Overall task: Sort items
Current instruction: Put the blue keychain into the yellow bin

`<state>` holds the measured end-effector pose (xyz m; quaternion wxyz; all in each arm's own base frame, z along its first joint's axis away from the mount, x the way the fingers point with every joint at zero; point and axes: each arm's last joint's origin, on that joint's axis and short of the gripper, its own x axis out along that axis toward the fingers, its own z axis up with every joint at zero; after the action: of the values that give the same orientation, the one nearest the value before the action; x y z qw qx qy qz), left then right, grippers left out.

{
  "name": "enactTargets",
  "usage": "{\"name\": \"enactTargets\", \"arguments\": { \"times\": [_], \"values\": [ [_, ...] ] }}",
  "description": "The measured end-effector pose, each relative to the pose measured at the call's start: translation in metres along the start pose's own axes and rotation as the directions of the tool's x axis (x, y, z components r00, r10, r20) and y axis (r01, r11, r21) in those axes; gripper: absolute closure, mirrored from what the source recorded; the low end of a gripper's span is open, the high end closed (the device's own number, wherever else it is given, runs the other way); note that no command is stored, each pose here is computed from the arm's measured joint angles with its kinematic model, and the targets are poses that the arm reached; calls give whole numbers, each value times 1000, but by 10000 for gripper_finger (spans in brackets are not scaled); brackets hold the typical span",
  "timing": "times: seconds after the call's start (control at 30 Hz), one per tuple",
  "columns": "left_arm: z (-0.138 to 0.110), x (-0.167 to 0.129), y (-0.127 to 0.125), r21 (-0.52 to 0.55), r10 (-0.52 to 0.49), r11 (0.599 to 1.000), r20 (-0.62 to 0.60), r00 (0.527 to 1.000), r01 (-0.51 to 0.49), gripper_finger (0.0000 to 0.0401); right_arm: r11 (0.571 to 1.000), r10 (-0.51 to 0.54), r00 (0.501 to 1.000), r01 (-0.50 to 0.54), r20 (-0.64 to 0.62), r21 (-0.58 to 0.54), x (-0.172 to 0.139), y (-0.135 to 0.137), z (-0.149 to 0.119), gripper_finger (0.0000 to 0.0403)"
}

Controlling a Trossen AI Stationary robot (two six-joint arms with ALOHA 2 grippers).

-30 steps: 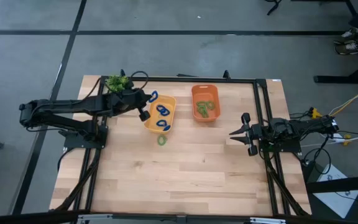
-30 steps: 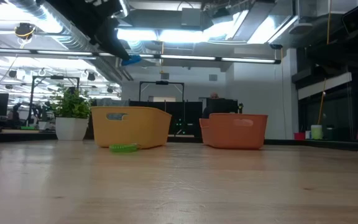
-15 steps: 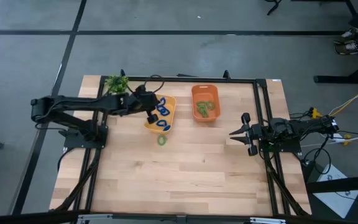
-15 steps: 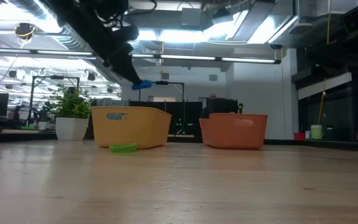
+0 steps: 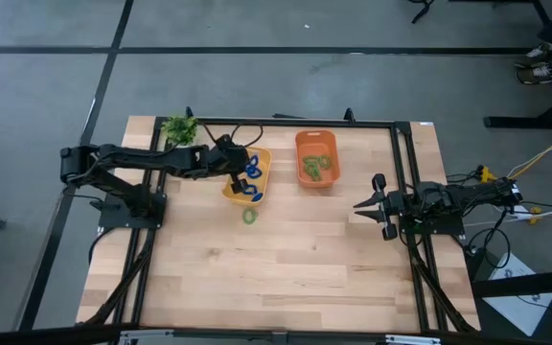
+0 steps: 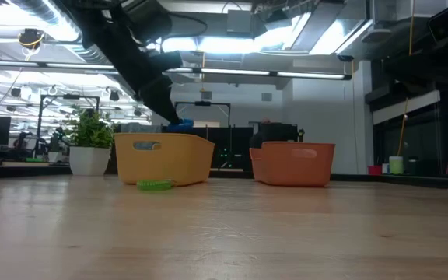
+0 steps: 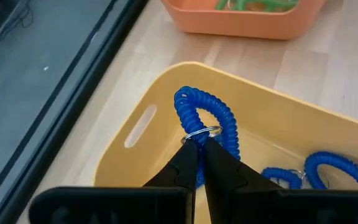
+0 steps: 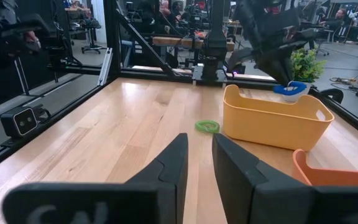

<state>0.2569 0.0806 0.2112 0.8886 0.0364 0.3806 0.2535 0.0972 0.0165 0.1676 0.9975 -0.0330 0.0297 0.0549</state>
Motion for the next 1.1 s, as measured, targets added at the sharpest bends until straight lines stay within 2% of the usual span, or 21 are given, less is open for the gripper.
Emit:
{"name": "enactTargets", "arguments": {
  "times": [0.37, 0.47, 0.6, 0.8, 1.1],
  "values": [
    [-1, 2, -2, 23, -103, 994, -1, 995, 103, 393, 1000, 0, 1000, 0, 0, 0, 0, 0, 0, 327],
    [-1, 4, 2, 8, -156, 988, -3, 988, 156, 393, 1000, 0, 1000, 0, 0, 0, 0, 0, 0, 327],
    [-2, 4, 12, -51, -214, 976, -55, 975, 211, 394, 1000, 0, 1000, 0, 0, 0, 0, 0, 0, 327],
    [10, -6, 31, -111, -213, 974, -153, 965, 197, 395, 1000, 0, 1000, 0, 0, 0, 0, 0, 0, 327],
    [29, -20, 48, -195, -301, 945, -199, 933, 263, 395, 1000, 0, 1000, 0, 0, 0, 0, 0, 0, 327]
  ]
}}
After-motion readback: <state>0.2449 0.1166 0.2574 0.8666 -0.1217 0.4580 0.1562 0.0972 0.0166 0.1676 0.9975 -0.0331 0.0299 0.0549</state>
